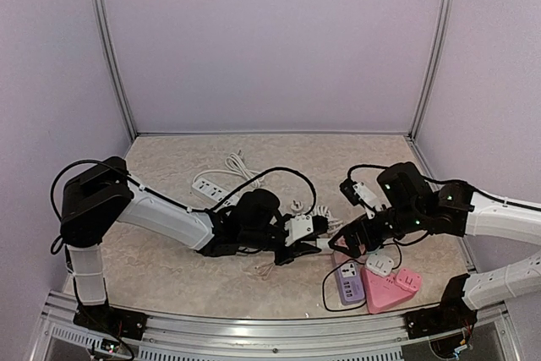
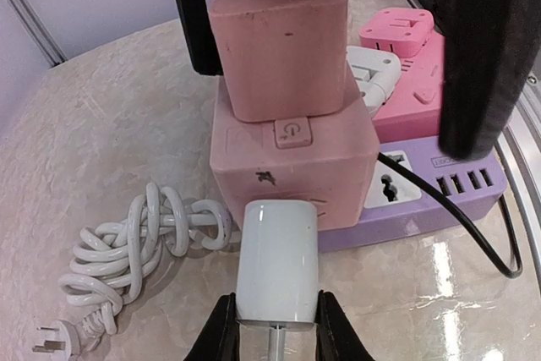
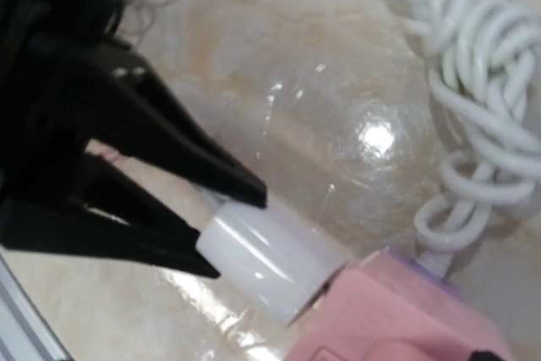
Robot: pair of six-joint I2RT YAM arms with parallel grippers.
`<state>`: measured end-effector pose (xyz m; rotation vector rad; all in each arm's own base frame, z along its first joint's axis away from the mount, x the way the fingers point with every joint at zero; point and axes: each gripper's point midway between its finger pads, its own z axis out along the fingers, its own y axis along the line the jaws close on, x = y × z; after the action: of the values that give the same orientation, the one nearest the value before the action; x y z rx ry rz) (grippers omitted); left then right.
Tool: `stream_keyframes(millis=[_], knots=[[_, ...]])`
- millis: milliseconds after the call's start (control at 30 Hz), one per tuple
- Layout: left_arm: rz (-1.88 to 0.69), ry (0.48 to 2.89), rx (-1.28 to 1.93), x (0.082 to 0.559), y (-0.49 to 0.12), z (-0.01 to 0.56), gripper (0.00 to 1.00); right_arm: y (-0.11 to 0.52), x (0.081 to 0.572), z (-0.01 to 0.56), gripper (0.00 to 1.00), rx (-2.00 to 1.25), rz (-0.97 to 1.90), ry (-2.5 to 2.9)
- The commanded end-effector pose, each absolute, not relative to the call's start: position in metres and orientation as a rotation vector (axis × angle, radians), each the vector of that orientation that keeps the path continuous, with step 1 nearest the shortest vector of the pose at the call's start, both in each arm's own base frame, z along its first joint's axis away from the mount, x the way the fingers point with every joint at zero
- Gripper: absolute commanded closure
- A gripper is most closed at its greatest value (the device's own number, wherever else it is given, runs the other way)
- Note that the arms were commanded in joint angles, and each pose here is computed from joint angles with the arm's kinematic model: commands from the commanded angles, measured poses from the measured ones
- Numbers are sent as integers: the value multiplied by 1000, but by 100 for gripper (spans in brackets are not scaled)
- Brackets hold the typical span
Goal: Insert the plug
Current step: Insert the plug into the socket.
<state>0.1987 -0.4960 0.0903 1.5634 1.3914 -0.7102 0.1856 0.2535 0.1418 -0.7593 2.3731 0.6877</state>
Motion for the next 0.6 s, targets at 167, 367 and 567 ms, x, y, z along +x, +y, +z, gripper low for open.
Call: stream_keyframes(millis=[167,367,567], knots=[[-762,1306,1447,197,-512,114,100,255,179,199,0,-1649,469,1747],[-778,1338,1442,199,-503,105,100,215,168,153,0,-1938,396,1778],[-779,1360,1417,202,-500,100,100,213,180,143,0,-1901,389,1654]])
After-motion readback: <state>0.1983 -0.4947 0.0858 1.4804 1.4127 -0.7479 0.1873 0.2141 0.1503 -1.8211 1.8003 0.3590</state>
